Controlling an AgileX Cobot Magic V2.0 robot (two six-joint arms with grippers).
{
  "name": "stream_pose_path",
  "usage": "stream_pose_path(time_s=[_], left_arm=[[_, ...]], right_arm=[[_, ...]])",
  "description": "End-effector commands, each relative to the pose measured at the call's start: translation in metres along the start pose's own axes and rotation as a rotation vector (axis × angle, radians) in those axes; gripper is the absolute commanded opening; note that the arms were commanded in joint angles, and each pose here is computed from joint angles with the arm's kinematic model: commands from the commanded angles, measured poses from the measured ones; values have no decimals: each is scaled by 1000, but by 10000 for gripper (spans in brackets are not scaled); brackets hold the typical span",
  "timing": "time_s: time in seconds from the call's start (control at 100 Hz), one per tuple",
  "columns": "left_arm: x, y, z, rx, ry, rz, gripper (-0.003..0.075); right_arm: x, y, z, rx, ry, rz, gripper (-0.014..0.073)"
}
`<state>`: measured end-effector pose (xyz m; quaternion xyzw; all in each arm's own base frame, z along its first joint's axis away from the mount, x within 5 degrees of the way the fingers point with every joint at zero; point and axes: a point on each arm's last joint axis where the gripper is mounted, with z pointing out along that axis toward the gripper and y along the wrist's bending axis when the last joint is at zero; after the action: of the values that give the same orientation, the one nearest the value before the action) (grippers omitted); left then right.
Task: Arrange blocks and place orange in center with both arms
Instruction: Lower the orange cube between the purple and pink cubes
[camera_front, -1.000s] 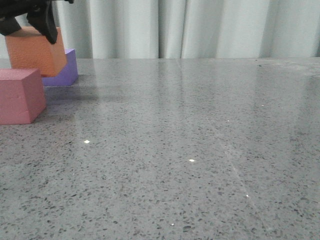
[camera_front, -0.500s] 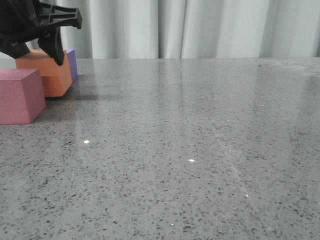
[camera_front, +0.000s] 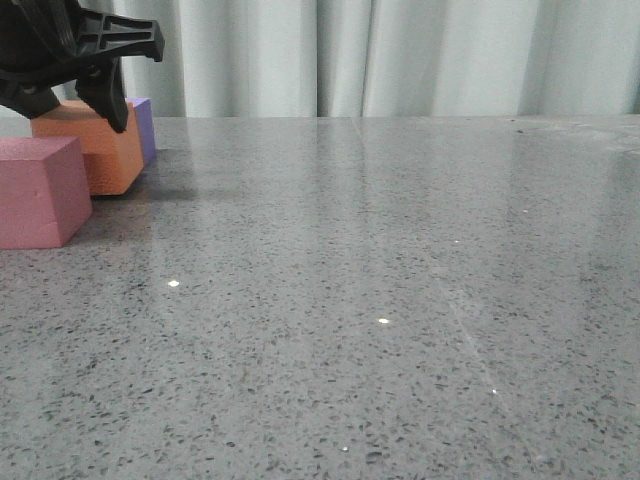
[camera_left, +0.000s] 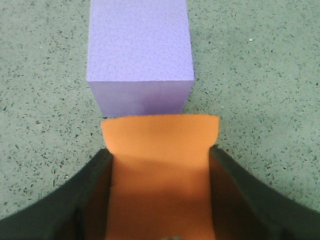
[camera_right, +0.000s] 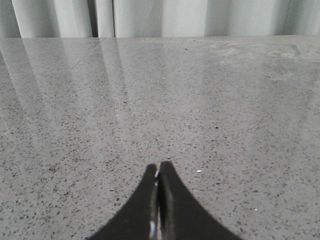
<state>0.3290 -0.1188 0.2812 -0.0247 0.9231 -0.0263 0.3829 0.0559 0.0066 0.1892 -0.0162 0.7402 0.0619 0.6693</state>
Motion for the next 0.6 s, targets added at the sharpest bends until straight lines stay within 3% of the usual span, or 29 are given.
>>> stream_pose_path(time_s=[0.0,0.48,0.59], left_arm=[[-16,1,-16,29,-85,-1,171],[-16,5,-15,12,-75,-7,172],[-15,4,-15,20,-70,6,215]], right_arm=[[-13,0,-3,2,-122,-7,-67],[-13,0,-3,2,-122,-7,-67],[-13,0,-3,2,-122,-7,-67]])
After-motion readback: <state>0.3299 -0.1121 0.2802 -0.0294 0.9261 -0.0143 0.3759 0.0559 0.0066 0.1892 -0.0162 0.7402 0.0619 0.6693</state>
